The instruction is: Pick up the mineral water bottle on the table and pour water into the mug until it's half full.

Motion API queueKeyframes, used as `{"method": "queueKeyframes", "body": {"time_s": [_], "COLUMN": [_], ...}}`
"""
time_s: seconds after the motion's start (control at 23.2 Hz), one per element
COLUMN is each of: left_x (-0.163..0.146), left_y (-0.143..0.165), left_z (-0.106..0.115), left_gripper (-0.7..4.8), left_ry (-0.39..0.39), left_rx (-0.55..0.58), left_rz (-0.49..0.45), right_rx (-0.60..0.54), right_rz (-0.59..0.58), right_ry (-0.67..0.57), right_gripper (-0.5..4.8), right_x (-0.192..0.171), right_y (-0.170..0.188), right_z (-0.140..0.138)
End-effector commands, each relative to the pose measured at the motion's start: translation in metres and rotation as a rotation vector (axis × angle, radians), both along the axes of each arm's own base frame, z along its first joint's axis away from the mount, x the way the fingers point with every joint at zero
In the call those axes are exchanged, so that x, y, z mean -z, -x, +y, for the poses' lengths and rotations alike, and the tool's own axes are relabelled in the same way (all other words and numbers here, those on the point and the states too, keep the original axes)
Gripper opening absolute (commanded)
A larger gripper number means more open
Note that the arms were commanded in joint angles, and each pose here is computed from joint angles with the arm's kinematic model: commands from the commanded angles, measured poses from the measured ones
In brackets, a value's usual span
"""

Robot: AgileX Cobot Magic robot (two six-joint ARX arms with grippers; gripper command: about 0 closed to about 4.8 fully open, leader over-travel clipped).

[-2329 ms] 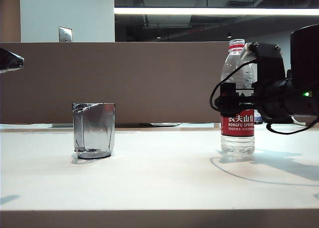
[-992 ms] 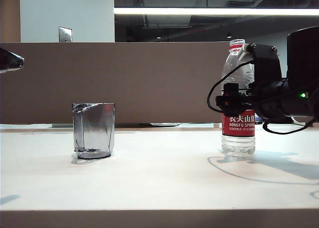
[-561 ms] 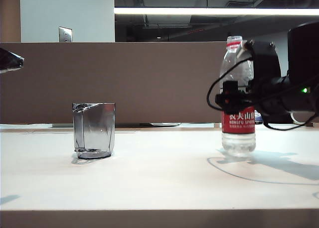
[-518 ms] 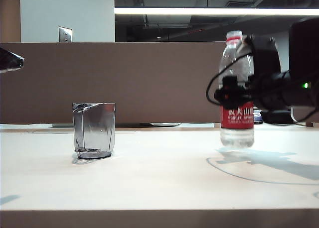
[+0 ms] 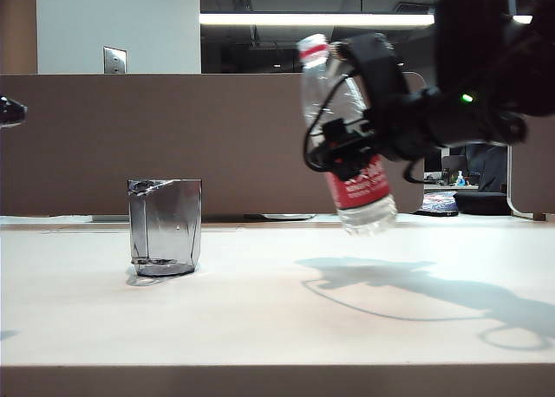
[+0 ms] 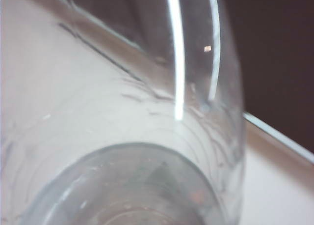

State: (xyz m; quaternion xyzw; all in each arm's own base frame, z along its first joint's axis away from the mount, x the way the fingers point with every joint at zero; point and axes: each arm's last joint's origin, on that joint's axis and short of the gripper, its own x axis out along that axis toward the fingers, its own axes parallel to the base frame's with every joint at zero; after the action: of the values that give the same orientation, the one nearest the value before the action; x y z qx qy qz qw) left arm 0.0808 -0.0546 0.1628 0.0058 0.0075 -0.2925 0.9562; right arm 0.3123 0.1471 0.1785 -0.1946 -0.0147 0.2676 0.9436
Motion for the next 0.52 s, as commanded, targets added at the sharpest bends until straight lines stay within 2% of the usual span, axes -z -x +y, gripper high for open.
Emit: {"method": "queueKeyframes", "body": {"time_s": [0.04, 0.26, 0.52], "left_x": [-0.002, -0.002, -0.002], "left_y": [-0.001, -0.004, -0.011], "left_z": [0.002, 0.007, 0.022], "left_gripper": [-0.05, -0.05, -0.05], "left_ry": [0.005, 0.005, 0.004], "left_rx": [-0.026, -0.083, -0.246], "left_rz": [-0.008, -0.009, -0.009], "right_rx": [-0.044, -0.066, -0.109], "right_rz": [-0.044, -0.082, -0.118], "right_ry": [0.116, 0.172, 0.261], "right_gripper": [3.04, 3.04, 3.04], "right_x": [-0.019, -0.038, -0.037], "right_y": [-0.009, -0.018, -0.018], "right_z": [0.017, 0.029, 0.030]}}
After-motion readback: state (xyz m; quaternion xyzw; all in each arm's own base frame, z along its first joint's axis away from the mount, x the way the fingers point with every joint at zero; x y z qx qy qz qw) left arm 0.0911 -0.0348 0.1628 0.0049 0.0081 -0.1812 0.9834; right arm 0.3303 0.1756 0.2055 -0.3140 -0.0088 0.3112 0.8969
